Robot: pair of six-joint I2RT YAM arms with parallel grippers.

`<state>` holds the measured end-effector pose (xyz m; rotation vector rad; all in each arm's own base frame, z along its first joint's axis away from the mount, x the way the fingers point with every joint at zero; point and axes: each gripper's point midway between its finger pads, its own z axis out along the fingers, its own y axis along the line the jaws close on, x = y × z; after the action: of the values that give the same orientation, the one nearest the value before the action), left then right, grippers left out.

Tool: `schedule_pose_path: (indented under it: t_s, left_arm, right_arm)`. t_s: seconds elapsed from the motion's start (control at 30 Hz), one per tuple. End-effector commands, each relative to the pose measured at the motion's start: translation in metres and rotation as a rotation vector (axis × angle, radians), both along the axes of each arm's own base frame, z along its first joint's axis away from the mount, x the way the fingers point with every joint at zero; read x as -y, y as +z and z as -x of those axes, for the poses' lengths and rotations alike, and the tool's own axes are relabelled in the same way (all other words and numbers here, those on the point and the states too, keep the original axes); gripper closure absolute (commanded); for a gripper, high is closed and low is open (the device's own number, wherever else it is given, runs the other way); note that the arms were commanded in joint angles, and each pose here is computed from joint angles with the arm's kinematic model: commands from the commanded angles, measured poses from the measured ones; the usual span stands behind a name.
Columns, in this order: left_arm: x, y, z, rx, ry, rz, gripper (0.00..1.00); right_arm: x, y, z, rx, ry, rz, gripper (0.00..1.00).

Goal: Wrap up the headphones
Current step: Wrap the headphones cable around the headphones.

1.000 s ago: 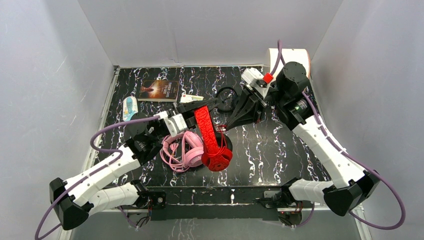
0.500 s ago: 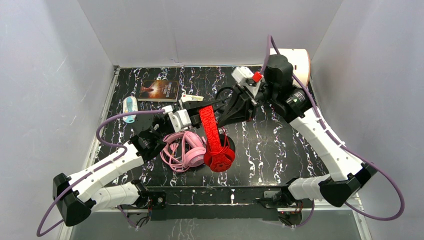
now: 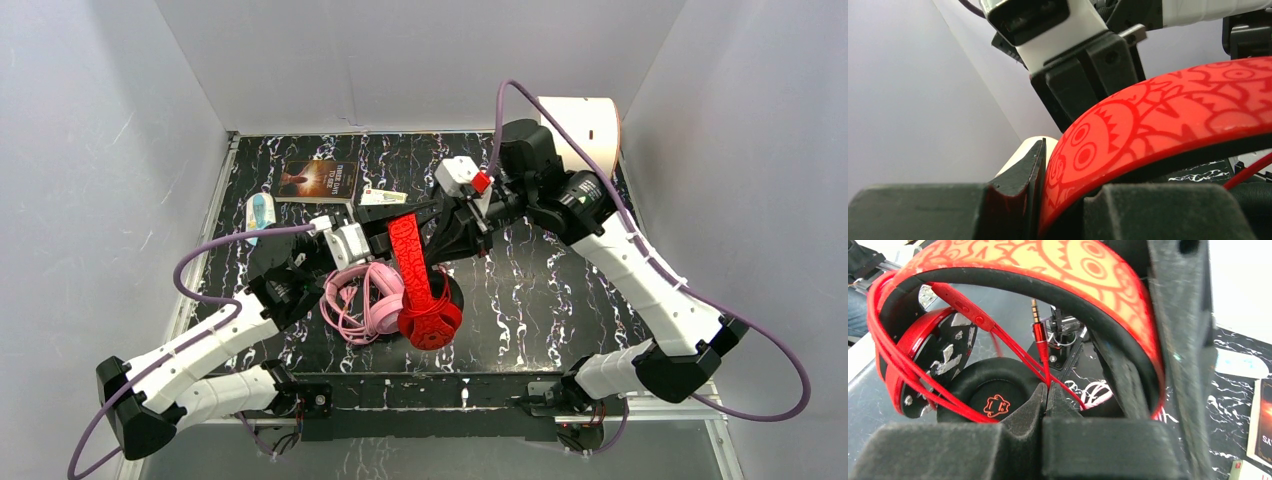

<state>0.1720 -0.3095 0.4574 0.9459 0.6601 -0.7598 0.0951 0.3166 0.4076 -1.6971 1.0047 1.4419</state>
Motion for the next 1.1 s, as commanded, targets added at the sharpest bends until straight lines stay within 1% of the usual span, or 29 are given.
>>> schedule_pose_path:
  t_s: [0.0,0.23,0.33,0.37,0.43,0.57,0.63,0.73,0.83,0.93,1.07]
  left_arm:
    - [-0.013,0.047,0.012,0.063,-0.01,0.107,1.0]
    - [-0.008,0.04,0.008,0.059,-0.002,0.064,1.0]
    - [-0.008,0.04,0.009,0.06,-0.006,0.05,1.0]
    - [-0.008,0.04,0.011,0.059,-0.009,0.047,1.0]
    - [-0.009,0.041,0.011,0.054,-0.01,0.041,1.0]
    - [-0.015,0.044,0.011,0.011,-0.002,0.065,1.0]
    - [-0.017,0.042,0.012,-0.003,-0.003,0.072,1.0]
    - [-0.02,0.039,0.011,-0.019,0.007,0.08,1.0]
    - [-0.024,0.037,0.01,-0.038,0.02,0.095,1.0]
    - [-0.027,0.034,0.008,-0.067,0.031,0.108,1.0]
    - [-0.032,0.025,0.001,-0.123,0.071,0.11,1.0]
  right_arm:
    - [-0.011,-0.001,0.014,0.029,0.032,0.024,0.98]
    - [-0.007,0.017,0.026,0.042,0.072,-0.026,0.96]
    - [-0.006,0.022,0.027,0.047,0.064,-0.04,0.95]
    - [-0.005,0.023,0.027,0.051,0.058,-0.044,0.92]
    - [-0.004,0.022,0.027,0.055,0.049,-0.044,0.89]
    - [-0.004,0.02,0.026,0.043,0.043,-0.033,0.88]
    - [-0.003,0.02,0.027,0.042,0.039,-0.036,0.82]
    - [-0.002,0.021,0.024,0.056,0.002,-0.044,0.77]
    - [-0.002,0.021,0.022,0.063,-0.022,-0.045,0.64]
    - [-0.003,0.023,0.015,0.073,-0.074,-0.038,0.62]
    - [-0.004,0.028,-0.005,0.095,-0.224,-0.038,0.44]
